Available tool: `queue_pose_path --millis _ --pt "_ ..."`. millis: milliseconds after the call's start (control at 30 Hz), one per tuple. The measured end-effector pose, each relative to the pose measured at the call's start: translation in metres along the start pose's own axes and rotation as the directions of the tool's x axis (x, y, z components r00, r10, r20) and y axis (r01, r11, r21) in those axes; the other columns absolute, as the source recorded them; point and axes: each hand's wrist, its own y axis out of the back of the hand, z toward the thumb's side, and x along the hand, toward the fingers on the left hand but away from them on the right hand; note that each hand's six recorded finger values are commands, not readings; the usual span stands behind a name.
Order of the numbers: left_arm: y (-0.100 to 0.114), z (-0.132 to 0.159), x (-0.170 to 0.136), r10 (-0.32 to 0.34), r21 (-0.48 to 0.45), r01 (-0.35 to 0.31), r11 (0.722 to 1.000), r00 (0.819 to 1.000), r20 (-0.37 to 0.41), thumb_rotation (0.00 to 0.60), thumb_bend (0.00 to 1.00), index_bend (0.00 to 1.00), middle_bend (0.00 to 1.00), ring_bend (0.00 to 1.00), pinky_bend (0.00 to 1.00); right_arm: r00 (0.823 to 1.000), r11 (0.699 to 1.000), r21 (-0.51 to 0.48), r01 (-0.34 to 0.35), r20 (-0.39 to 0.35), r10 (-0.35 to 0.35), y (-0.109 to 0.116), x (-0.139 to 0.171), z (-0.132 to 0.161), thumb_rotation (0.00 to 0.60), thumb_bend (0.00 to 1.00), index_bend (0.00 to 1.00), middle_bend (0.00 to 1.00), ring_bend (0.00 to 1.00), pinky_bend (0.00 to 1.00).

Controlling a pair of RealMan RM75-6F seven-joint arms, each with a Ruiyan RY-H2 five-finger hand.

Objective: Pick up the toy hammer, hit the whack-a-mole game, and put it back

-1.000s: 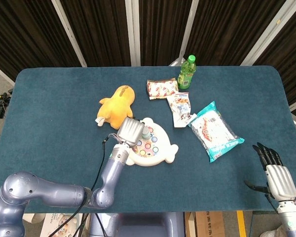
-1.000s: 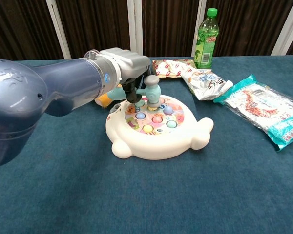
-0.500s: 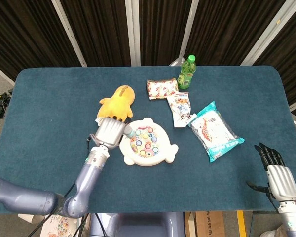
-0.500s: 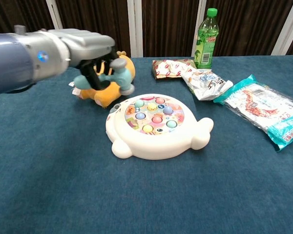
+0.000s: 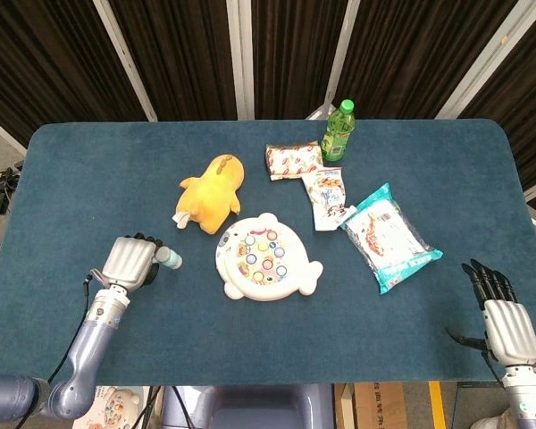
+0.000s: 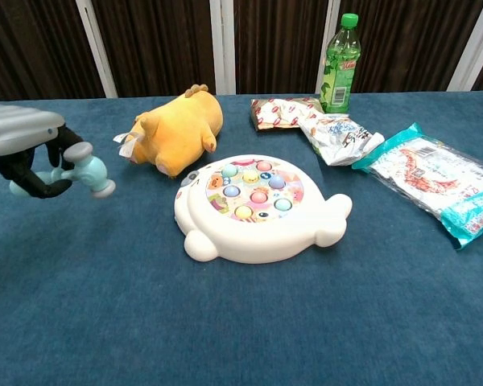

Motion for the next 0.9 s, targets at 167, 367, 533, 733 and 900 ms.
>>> queue_pose_path --millis 167,367,533,733,900 --pt "-0.015 -0.01 -0.001 -0.007 0.007 0.007 1.0 1.0 -0.003 0.6 0.64 0.59 0.42 0.34 0.49 1.0 1.0 0.002 -0.005 0.0 0.005 -0.001 0.0 0.0 0.6 0.17 0.0 0.0 0.0 0.0" --pt "-0.029 -0.013 0.004 -0.008 0.004 0.008 1.0 1.0 -0.006 0.6 0.63 0.58 0.42 0.34 0.49 1.0 1.0 0.003 -0.013 -0.001 0.013 -0.003 0.0 0.0 0.6 0.17 0.0 0.0 0.0 0.0" --pt "-0.036 -0.008 0.008 -0.004 0.001 0.004 1.0 1.0 0.012 0.6 0.63 0.58 0.42 0.34 0.49 1.0 1.0 0.005 -0.017 -0.009 0.017 -0.003 0.0 0.001 0.6 0.17 0.0 0.0 0.0 0.0" --pt "-0.047 0.001 0.01 -0.017 0.003 0.017 1.0 0.999 0.03 0.6 0.63 0.57 0.42 0.34 0.49 1.0 1.0 0.004 -0.021 -0.009 0.021 -0.004 0.0 0.001 0.6 0.17 0.0 0.0 0.0 0.0" --pt "-0.05 0.009 0.012 -0.015 -0.002 0.015 1.0 0.999 0.041 0.6 0.63 0.56 0.42 0.34 0.49 1.0 1.0 0.003 -0.021 -0.009 0.021 -0.003 0.0 0.0 0.6 0.17 0.0 0.0 0.0 0.0"
